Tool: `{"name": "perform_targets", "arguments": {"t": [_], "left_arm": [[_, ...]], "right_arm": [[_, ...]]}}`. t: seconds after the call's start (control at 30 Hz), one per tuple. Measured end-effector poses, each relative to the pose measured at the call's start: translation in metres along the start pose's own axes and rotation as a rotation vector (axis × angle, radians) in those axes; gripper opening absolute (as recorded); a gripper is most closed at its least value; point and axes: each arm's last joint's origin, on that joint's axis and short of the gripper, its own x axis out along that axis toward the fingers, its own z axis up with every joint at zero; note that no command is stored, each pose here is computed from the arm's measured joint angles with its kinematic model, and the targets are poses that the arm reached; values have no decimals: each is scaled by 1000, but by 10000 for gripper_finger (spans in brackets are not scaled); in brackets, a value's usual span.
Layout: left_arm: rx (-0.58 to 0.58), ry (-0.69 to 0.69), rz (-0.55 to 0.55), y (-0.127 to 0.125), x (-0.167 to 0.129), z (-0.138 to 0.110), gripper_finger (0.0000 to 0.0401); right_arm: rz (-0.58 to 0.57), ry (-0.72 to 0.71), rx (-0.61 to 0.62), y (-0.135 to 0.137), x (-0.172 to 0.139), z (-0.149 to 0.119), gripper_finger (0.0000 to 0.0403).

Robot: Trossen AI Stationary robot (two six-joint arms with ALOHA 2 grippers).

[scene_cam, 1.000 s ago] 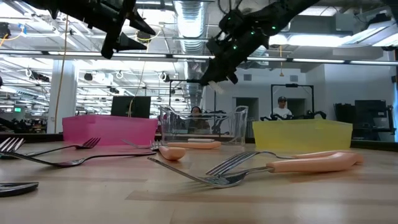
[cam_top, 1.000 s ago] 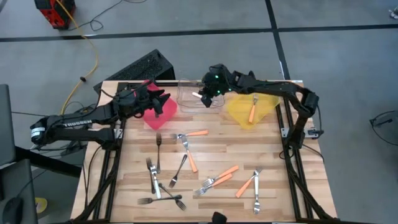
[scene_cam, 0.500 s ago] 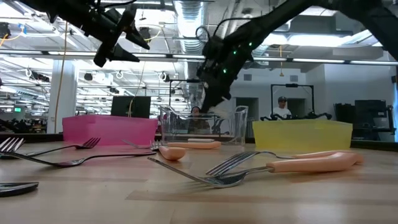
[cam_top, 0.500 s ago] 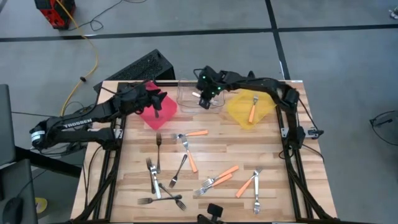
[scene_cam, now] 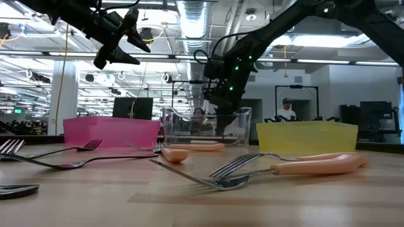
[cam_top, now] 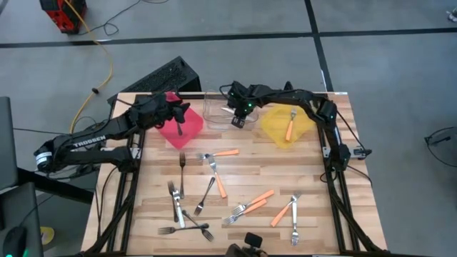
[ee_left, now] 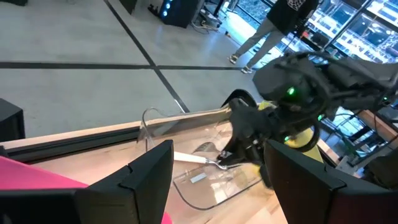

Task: Sort silverware by color (type)
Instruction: Put the white fork into the transparent bin, then put the black fork into the pink bin

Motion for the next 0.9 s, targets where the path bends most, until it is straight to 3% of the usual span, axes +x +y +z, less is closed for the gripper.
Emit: {"name": "perform_targets", "arguments": {"t": [0.2,0.4,0.63,0.9], "left_arm": [[-5,2,7,3,1,1,235],[40,114,-76,4,1,-4,235],[179,299,-279,-2,-3,-16,235],[237,427,-433,-21,-13,-34,223]], "right_arm": [[-10,5,16,0,4,-1,136],[5,11,-10,-1,-9,7,198],[39,-83,-49,-9,-74,42,232],[3,-324,-126,-12,-190,59,234]]}}
